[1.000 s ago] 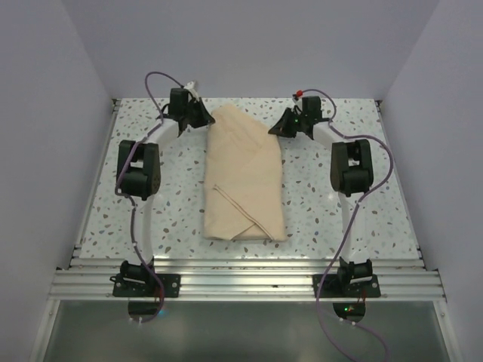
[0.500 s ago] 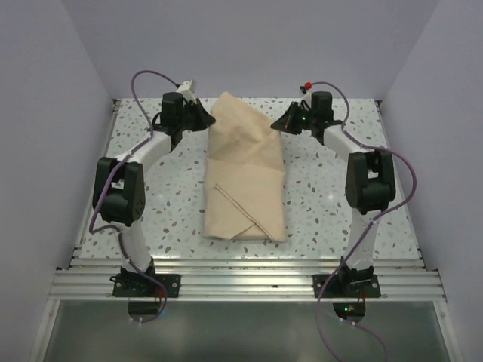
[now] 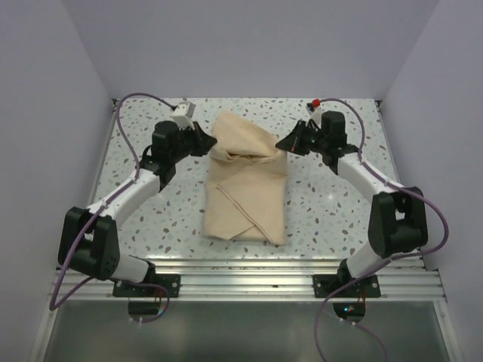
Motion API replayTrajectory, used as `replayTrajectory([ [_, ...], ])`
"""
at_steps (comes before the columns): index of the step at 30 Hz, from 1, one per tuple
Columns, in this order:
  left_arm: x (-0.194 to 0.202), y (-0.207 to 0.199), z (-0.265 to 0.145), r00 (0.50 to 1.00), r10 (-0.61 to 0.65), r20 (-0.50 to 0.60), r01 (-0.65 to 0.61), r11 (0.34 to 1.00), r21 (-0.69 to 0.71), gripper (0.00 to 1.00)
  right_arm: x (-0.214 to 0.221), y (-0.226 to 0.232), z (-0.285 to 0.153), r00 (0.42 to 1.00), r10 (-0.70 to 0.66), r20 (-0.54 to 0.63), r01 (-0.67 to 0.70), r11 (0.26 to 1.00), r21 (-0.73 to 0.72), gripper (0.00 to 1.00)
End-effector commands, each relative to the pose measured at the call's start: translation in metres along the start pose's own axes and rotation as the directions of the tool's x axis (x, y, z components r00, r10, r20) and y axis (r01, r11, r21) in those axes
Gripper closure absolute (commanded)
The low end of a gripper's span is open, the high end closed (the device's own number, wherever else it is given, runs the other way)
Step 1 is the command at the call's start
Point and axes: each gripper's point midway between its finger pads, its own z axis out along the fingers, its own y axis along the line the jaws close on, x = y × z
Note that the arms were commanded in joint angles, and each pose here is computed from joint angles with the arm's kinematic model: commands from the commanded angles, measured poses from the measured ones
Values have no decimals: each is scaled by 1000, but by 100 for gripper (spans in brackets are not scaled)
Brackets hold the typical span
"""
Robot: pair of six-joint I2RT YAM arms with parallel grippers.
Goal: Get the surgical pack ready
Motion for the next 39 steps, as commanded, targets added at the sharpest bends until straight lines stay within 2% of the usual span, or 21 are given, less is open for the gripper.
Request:
replayTrajectory([
  [1, 9, -23, -18, 998, 47, 51, -49, 998, 33, 100, 11, 21, -24, 995, -83, 52, 83, 997, -6, 100],
  [5, 36, -37, -43, 997, 48, 59, -51, 998, 38, 100, 46, 23, -40, 994, -104, 43, 103, 994, 30, 100],
  [6, 53, -30, -48, 998, 42, 35, -43, 999, 25, 100, 58, 20, -48, 994, -104, 40, 102, 994, 39, 100],
  [11, 76, -25, -76, 999, 17, 42, -17, 1000, 16, 100, 98, 3, -64, 995, -97, 29, 94, 991, 91, 99],
  [14, 114, -9, -87, 1000, 8, -5, -8, 1000, -9, 100, 128, -15, -70, 996, -88, 4, 86, 988, 128, 97],
  [16, 125, -8, -90, 1000, -3, -7, 3, 1000, 5, 100, 152, -30, -74, 997, -70, -22, 73, 985, 154, 96],
  [17, 145, -1, -93, 999, -12, -42, 12, 1000, 0, 100, 169, -41, -75, 998, -51, -47, 59, 983, 175, 91],
  [19, 158, -1, -94, 998, -24, -59, 25, 999, 19, 99, 179, -46, -77, 998, -37, -50, 45, 983, 178, 85],
  [22, 184, 3, -96, 995, -31, -99, 34, 999, 25, 99, 193, -56, -80, 998, -18, -64, 30, 979, 200, 82],
  [23, 194, 5, -98, 993, -28, -117, 31, 999, 19, 94, 194, -55, -81, 998, -17, -61, 29, 979, 201, 81],
  [24, 197, 5, -99, 993, -25, -117, 27, 999, 19, 92, 193, -56, -83, 999, -14, -52, 24, 977, 212, 71],
  [27, 195, 10, -102, 995, -32, -91, 31, 999, -17, 80, 187, -58, -90, 1000, -22, -13, 24, 970, 243, 53],
  [30, 186, 13, -106, 998, -29, -58, 26, 998, -54, 67, 183, -53, -95, 999, -35, 6, 32, 972, 233, 49],
  [31, 182, 15, -107, 999, -23, -41, 20, 998, -67, 66, 182, -51, -97, 999, -39, 10, 36, 973, 227, 48],
  [36, 176, 16, -112, 1000, 20, -15, -22, 997, -79, 69, 170, -34, -100, 997, -74, 28, 68, 981, 179, 47],
  [38, 176, 13, -110, 999, 34, -24, -36, 997, -68, 71, 152, -22, -100, 992, -113, 53, 104, 982, 161, 36],
  [39, 178, 13, -108, 998, 45, -36, -47, 997, -66, 71, 144, -18, -99, 986, -157, 59, 146, 978, 152, 26],
])
